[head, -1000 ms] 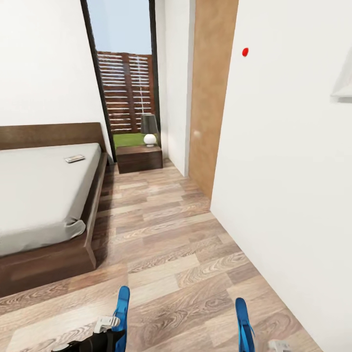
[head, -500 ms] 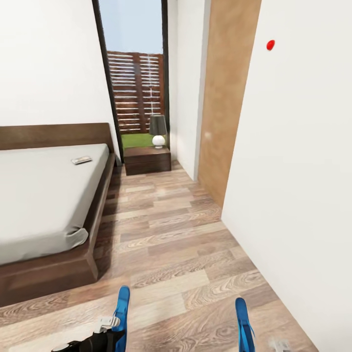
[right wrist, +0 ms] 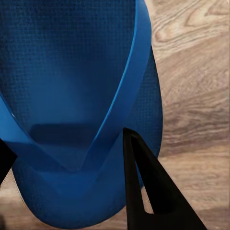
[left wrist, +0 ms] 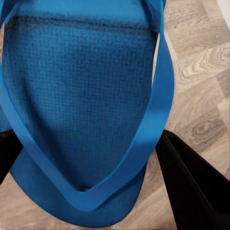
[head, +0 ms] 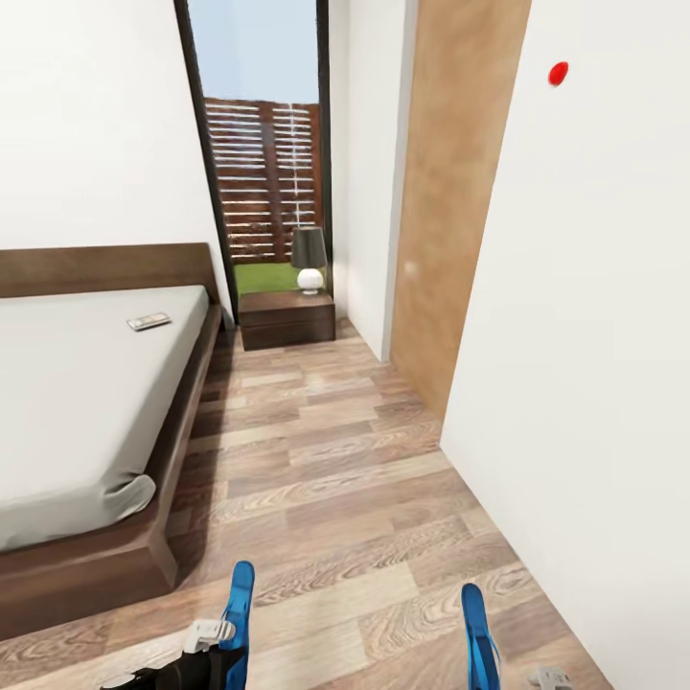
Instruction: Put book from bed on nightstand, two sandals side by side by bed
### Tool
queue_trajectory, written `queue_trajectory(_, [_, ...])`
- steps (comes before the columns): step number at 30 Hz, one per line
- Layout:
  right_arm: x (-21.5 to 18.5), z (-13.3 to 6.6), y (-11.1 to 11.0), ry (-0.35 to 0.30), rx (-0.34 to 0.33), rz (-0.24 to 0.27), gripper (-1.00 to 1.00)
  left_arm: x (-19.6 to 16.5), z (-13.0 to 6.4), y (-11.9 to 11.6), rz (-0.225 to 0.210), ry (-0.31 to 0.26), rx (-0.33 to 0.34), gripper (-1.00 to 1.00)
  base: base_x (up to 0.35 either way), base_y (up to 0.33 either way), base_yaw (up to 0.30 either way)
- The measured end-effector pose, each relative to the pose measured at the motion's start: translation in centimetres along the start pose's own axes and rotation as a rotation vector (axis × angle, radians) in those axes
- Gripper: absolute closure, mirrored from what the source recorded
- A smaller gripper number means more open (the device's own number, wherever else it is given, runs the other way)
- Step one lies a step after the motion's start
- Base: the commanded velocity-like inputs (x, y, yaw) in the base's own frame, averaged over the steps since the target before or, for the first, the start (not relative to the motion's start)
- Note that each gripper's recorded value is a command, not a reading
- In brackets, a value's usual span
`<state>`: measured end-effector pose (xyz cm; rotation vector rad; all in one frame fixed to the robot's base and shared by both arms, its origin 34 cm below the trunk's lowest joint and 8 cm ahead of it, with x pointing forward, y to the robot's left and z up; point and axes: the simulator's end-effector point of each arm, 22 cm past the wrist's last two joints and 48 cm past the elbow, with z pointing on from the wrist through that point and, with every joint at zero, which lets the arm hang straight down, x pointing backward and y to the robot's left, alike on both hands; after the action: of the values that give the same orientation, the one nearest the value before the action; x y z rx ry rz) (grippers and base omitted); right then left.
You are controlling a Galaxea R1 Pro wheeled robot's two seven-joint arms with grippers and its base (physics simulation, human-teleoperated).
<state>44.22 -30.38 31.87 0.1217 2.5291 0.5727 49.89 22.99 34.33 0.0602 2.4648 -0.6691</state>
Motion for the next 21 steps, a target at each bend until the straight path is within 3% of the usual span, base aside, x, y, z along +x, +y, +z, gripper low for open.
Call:
queue_trajectory(11, [0.0,0.0,0.05,0.0,-0.002,0.0,1.0,0.01,0.01,-0.03,0.0,0.0,0.0,1.0,0.327,0.0,0.002])
queue_trajectory(21, [0.0,0.0,0.06,0.0,-0.003,0.0,1.0,0.01,0.01,-0.03,0.0,0.0,0.0,1.0,0.327,-0.014,0.091])
